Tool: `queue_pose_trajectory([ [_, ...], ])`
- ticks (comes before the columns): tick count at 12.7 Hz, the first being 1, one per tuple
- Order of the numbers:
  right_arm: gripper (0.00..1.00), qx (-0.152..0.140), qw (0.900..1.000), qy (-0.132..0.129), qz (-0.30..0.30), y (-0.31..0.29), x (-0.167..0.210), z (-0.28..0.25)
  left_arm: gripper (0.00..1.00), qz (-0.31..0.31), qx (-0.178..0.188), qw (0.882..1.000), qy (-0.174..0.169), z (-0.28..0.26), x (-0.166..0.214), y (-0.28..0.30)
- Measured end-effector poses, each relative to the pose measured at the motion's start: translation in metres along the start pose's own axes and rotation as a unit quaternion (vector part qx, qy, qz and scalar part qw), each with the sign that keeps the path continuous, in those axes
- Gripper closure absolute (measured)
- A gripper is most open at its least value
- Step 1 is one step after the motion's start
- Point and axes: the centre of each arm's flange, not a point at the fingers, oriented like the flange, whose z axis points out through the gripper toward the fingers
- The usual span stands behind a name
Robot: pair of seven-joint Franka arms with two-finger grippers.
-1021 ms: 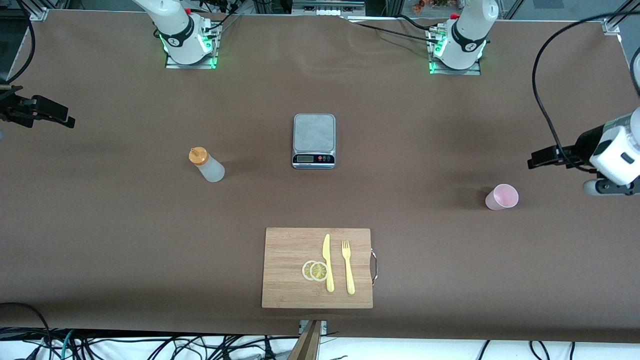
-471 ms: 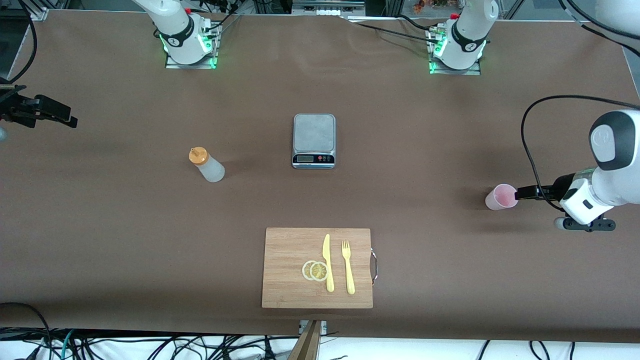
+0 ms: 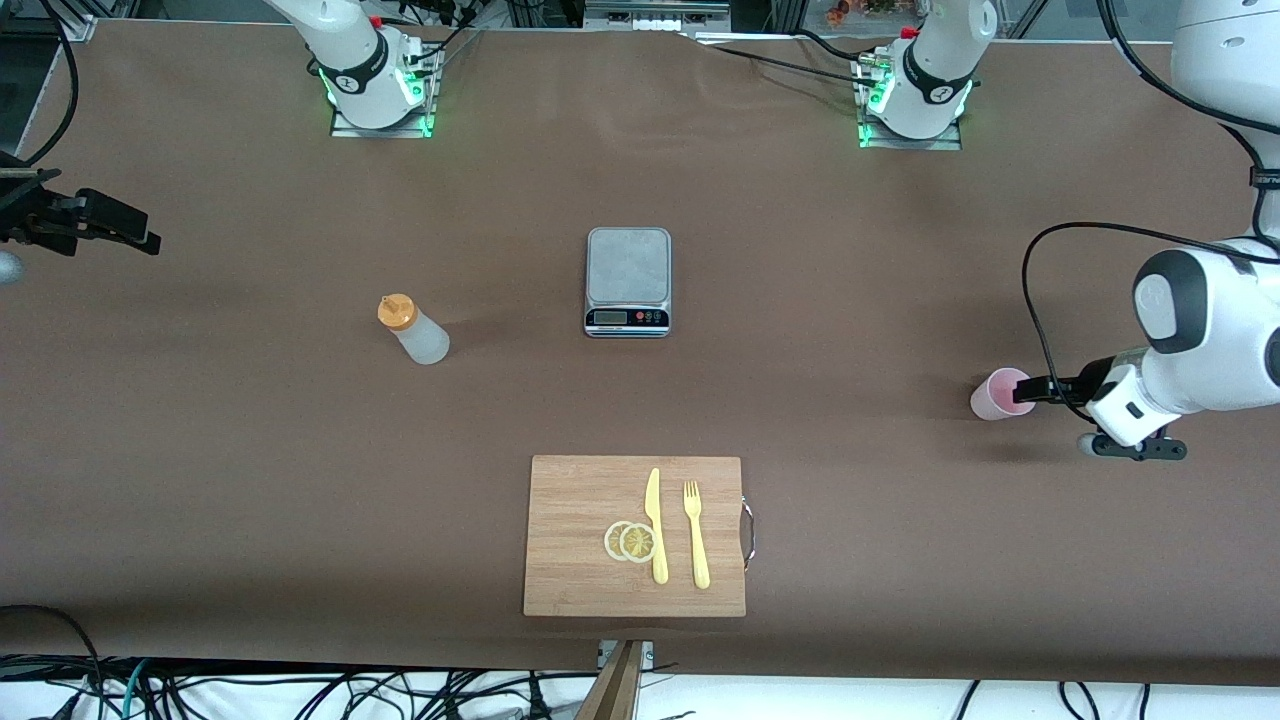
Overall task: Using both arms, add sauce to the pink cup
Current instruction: 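Reach the left gripper down to the pink cup and grasp it, then carry the pink cup with the left gripper onto the scale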
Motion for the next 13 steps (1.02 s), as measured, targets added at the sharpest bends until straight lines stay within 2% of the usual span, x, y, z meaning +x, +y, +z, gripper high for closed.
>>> queue_pose_trajectory([
  [2,0.0,0.0,1.0,0.0,0.0,0.0,0.0,0.0,0.03,0.011,0.013,1.0,-0.005,0.014,-0.005,-0.001],
  [7,0.0,0.0,1.0,0.0,0.0,0.0,0.0,0.0,0.07,0.025,0.019,1.0,0.005,0.032,-0.011,-0.003],
  [8,0.0,0.0,1.0,0.0,0.0,0.0,0.0,0.0,0.13,0.03,0.019,0.999,0.005,0.034,-0.012,-0.003],
  [9,0.0,0.0,1.0,0.0,0.0,0.0,0.0,0.0,0.13,0.033,0.019,0.999,0.006,0.035,-0.013,-0.003],
  [13,0.0,0.0,1.0,0.0,-0.001,-0.001,0.0,0.0,0.59,0.037,0.02,0.999,0.008,0.035,-0.012,-0.003],
])
